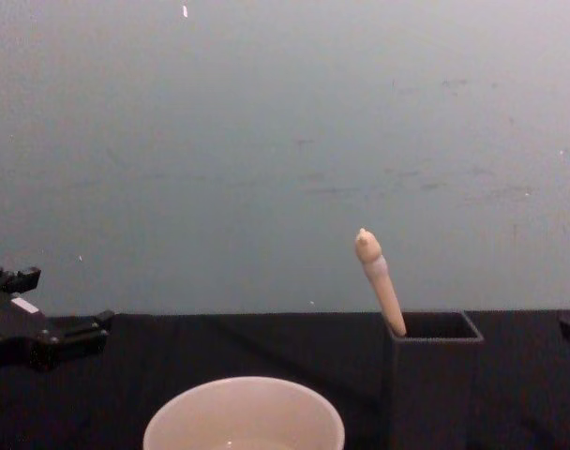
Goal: Pick up the stirring spoon with one hand, stir inside the cup, then place it back in its original position.
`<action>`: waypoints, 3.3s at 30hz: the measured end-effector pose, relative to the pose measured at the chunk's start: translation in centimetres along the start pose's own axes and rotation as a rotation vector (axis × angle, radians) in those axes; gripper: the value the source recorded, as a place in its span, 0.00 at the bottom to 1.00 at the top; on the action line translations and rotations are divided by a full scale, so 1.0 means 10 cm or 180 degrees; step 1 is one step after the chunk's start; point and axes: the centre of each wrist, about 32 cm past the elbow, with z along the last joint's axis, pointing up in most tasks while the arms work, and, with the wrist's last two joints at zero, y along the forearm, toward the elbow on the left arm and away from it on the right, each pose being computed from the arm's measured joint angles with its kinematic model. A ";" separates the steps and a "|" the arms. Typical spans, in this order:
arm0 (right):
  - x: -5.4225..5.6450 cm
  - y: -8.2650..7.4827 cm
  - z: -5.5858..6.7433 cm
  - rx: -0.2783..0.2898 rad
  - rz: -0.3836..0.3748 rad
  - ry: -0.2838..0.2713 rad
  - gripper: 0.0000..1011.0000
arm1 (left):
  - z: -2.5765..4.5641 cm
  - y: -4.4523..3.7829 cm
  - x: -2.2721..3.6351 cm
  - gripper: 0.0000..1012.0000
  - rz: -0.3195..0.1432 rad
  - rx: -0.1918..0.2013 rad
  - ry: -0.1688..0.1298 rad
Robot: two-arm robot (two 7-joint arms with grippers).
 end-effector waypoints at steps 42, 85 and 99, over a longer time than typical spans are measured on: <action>0.00 0.00 0.00 -0.0001 0.0000 0.0000 0.99 | 0.000 0.000 0.000 0.99 0.0000 0.0000 0.0000; 0.04 -0.10 0.52 0.0165 0.0558 0.0410 0.99 | 0.000 0.000 0.000 0.99 0.0000 0.0000 0.0000; -0.27 -0.11 0.78 0.0157 0.1183 0.0504 0.99 | 0.000 0.000 0.000 0.99 0.0000 0.0000 0.0000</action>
